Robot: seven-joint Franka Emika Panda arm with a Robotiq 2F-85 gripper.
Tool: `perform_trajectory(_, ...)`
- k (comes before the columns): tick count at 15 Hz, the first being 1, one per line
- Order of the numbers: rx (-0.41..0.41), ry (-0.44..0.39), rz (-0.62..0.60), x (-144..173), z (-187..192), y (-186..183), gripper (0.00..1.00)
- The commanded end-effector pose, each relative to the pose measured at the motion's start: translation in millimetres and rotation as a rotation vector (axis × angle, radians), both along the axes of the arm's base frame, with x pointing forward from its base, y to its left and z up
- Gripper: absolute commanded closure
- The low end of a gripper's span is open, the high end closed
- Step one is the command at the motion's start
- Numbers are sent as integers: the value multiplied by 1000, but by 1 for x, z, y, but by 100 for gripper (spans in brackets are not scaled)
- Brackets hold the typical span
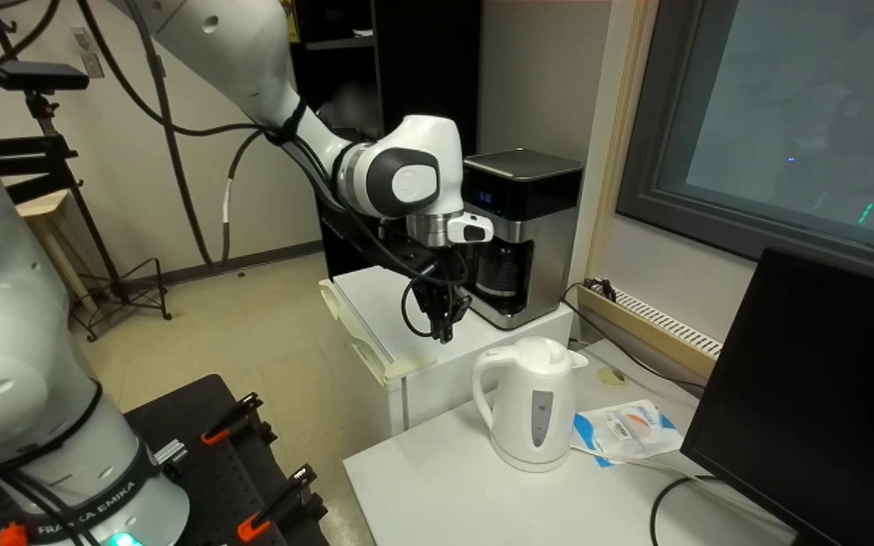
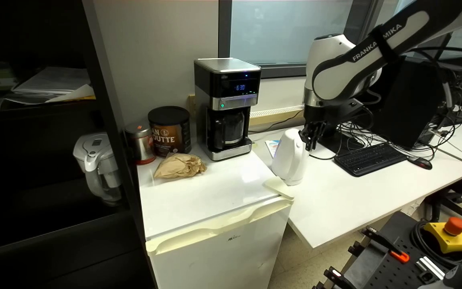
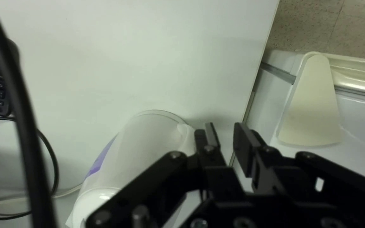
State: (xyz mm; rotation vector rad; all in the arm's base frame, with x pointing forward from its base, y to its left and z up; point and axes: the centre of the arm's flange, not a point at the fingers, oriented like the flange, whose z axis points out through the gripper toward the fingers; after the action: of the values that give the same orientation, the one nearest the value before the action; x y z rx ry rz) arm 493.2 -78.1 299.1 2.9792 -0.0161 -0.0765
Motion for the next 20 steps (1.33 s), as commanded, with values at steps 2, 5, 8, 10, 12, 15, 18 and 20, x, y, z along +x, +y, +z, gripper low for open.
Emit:
perform_trajectory(2, -28, -30, -3, 28, -19, -14, 100)
perform_trajectory(5, -47, -58, -3, 41, -27, -23, 95)
perform_trajectory(8, -66, -84, -4, 53, -32, -32, 96)
perform_trajectory(10, -75, -103, -2, 60, -36, -36, 96)
perform_trajectory(12, -84, -125, 1, 65, -41, -39, 96)
perform_trajectory(15, -87, -141, 6, 70, -46, -40, 97)
perform_trajectory(18, -84, -147, 9, 73, -46, -39, 96)
perform_trajectory(20, -76, -138, 10, 70, -48, -38, 96)
